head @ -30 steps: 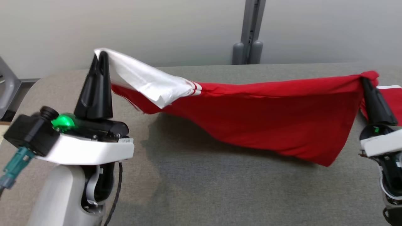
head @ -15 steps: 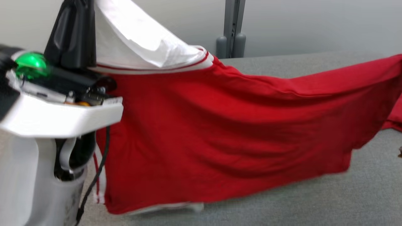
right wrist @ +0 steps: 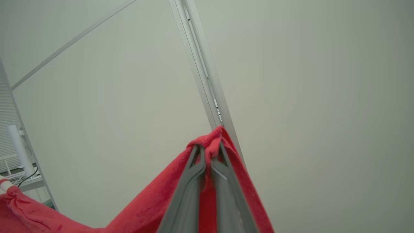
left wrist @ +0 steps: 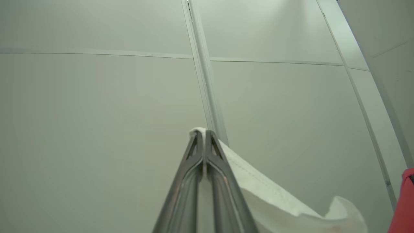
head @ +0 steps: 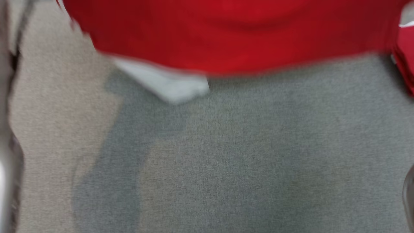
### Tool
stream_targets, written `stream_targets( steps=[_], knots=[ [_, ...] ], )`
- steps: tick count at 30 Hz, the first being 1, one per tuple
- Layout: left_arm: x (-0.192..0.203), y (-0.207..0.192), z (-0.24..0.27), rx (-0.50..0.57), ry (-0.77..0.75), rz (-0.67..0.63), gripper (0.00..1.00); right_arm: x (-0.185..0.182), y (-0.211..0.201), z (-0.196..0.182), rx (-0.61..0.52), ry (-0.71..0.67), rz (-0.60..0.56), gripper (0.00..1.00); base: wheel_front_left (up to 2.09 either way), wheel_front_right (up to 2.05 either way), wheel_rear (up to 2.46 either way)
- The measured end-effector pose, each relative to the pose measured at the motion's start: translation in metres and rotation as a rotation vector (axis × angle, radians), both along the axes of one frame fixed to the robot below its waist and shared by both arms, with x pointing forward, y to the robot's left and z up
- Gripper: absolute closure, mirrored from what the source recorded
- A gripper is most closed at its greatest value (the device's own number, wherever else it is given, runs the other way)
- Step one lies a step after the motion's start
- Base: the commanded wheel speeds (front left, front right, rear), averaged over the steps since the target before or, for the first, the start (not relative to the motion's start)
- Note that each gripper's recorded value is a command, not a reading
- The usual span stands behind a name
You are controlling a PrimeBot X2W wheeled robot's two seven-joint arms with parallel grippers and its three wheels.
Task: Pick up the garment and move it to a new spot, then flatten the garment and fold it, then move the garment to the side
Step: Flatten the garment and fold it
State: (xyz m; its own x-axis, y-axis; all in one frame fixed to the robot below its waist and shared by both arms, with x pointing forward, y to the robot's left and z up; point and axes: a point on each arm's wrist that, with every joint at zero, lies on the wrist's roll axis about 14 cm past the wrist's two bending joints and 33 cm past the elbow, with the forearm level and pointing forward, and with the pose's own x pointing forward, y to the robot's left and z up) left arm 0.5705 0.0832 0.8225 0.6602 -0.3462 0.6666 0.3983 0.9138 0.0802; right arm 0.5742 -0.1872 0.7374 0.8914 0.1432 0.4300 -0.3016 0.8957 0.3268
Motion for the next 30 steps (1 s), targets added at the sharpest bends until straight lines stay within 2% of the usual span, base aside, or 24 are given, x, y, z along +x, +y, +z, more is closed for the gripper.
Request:
stream_targets(
  steps=[4, 8, 11, 15, 19, 22, 25, 30],
  knots=[
    [0.048, 0.007, 0.016, 0.006, -0.070, 0.076, 1.00, 0.056, 0.008, 0.012, -0.031, -0.055, -0.050, 1.00, 0.00, 0.00, 0.00],
    [0.087, 0.000, 0.001, 0.019, -0.088, 0.096, 1.00, 0.105, 0.013, -0.010, -0.083, -0.041, -0.097, 1.00, 0.00, 0.00, 0.00],
    [0.119, 0.003, -0.034, 0.018, -0.037, 0.117, 1.00, 0.138, 0.019, -0.055, -0.098, 0.027, -0.104, 1.00, 0.00, 0.00, 0.00],
    [0.157, 0.012, -0.111, 0.001, 0.111, 0.137, 1.00, 0.168, 0.032, -0.146, -0.109, 0.170, -0.092, 1.00, 0.00, 0.00, 0.00],
    [0.174, 0.021, -0.212, 0.012, 0.296, 0.136, 1.00, 0.174, 0.043, -0.254, -0.087, 0.360, -0.073, 1.00, 0.00, 0.00, 0.00],
    [0.170, 0.024, -0.265, 0.035, 0.380, 0.120, 1.00, 0.168, 0.051, -0.309, -0.078, 0.461, -0.055, 1.00, 0.00, 0.00, 0.00],
    [0.158, 0.027, -0.288, 0.023, 0.410, 0.101, 1.00, 0.161, 0.057, -0.332, -0.065, 0.503, -0.036, 1.00, 0.00, 0.00, 0.00],
    [0.125, 0.037, -0.302, -0.031, 0.425, 0.081, 1.00, 0.144, 0.064, -0.337, -0.034, 0.543, 0.002, 1.00, 0.00, 0.00, 0.00]
  ],
)
